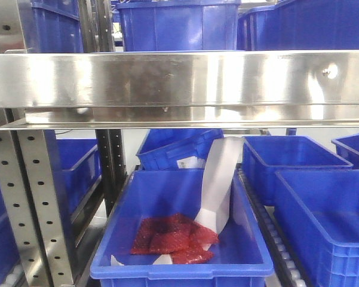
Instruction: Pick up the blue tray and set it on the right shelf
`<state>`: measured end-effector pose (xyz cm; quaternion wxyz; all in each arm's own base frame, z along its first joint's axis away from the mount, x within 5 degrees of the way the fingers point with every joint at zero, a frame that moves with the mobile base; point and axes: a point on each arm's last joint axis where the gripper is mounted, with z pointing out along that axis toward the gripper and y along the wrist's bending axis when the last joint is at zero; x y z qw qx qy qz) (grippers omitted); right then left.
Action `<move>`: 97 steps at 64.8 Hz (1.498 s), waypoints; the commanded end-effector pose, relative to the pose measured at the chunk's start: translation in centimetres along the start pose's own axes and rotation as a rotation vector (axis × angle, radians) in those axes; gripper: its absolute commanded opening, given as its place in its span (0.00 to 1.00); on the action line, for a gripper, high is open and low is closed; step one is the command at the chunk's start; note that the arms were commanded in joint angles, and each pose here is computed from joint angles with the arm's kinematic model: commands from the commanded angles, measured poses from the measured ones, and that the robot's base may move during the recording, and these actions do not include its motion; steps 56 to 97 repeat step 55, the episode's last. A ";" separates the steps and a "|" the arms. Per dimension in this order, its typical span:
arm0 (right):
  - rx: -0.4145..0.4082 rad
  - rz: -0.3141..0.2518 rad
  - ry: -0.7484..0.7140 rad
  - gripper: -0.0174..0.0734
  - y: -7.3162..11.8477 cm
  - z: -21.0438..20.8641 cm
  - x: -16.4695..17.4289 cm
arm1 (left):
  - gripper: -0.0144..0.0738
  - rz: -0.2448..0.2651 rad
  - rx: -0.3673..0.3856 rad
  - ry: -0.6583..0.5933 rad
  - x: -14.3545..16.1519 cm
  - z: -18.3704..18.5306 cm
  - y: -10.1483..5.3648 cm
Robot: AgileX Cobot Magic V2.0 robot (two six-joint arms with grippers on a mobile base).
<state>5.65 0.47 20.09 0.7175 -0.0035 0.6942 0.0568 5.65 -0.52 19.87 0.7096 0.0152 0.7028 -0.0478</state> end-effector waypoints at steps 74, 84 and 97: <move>-0.004 -0.003 -0.127 0.24 0.1 -0.3 -1.7 | 0.11 -0.006 0.003 -0.078 0.1 0.0 0.0; -0.004 -0.003 -0.127 0.24 0.1 -0.3 -1.7 | 0.11 -0.006 0.003 -0.078 0.1 0.0 0.0; -0.004 -0.003 -0.127 0.24 0.1 -0.3 -1.7 | 0.11 -0.006 0.003 -0.078 0.1 0.0 0.0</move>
